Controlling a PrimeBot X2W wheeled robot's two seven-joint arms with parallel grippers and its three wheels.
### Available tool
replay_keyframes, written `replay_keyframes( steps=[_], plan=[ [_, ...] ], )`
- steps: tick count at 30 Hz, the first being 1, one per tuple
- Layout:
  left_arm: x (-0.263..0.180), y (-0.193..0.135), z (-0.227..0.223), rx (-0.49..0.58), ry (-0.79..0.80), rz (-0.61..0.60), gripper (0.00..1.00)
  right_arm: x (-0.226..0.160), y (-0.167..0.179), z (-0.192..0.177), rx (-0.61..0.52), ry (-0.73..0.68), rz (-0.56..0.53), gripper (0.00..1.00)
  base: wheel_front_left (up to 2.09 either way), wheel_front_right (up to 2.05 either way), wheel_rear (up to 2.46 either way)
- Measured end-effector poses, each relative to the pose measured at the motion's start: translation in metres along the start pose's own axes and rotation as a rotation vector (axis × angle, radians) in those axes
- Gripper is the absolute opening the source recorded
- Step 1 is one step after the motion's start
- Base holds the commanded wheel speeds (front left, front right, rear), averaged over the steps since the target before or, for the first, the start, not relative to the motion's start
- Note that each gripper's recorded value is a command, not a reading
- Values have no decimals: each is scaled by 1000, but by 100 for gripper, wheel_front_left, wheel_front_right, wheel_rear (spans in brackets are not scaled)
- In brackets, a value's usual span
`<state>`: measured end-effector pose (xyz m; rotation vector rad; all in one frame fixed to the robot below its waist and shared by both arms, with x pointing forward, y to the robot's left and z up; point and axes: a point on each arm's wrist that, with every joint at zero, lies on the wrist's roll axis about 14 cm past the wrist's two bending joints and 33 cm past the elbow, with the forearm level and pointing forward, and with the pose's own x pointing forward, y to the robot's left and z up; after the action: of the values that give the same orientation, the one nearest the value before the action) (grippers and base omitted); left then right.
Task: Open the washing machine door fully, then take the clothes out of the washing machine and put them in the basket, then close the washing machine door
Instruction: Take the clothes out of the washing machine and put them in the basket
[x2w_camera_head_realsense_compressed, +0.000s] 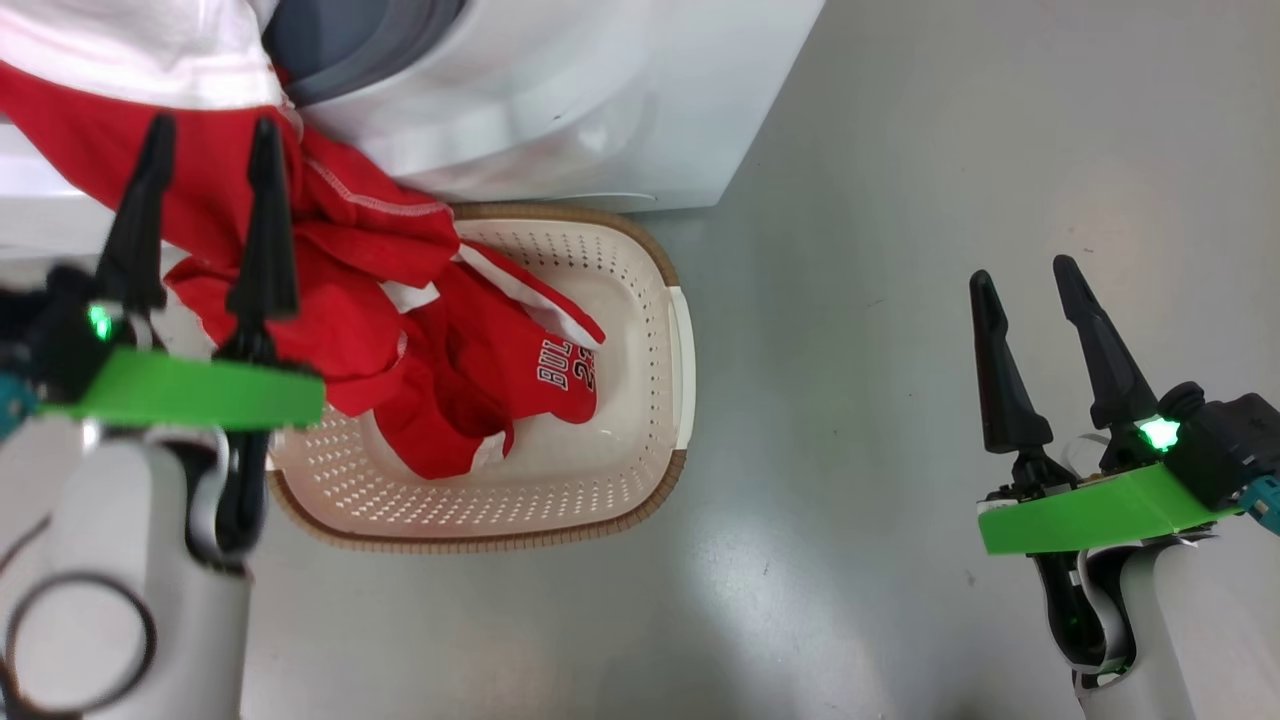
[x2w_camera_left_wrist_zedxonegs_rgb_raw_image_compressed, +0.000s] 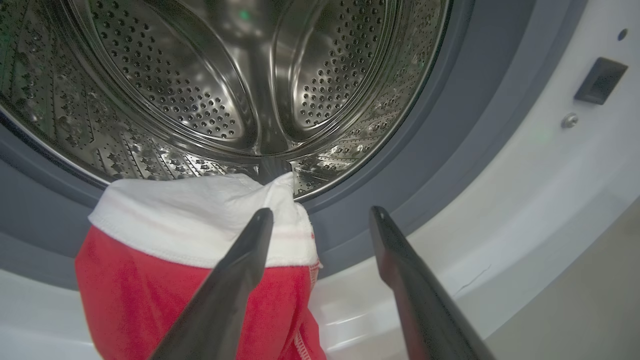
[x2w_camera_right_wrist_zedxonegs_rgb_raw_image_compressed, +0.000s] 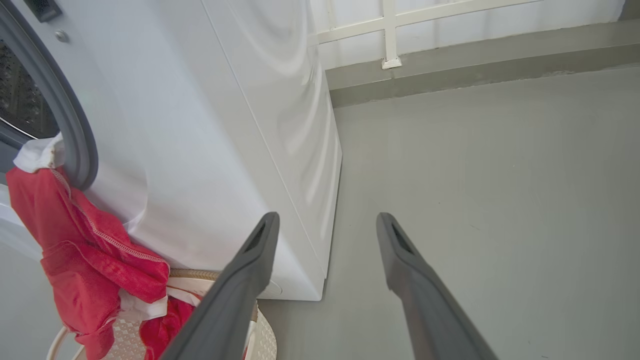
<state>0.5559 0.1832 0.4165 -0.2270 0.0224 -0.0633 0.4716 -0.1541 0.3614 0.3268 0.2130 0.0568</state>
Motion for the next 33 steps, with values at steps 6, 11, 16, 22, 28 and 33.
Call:
replay_keyframes(
  steps=[6,11,16,22,28,33],
  plan=[
    [32,-5,-11,34,46,-30,100,4,-1,-2,0,1,-1,100,0,0,0],
    [50,-5,-26,56,110,-33,100,5,-4,-3,-2,2,-5,100,0,0,0],
    [64,-3,-37,99,165,-34,100,4,-7,-5,-4,8,-13,100,0,0,0],
    [71,7,-49,157,230,-15,100,3,-9,-5,-7,8,-18,100,0,0,0],
    [75,6,-53,166,253,-16,100,2,-9,-3,-9,5,-19,100,0,0,0],
    [76,5,-53,169,259,-18,76,1,-9,-1,-10,1,-20,100,0,0,0]
  ],
)
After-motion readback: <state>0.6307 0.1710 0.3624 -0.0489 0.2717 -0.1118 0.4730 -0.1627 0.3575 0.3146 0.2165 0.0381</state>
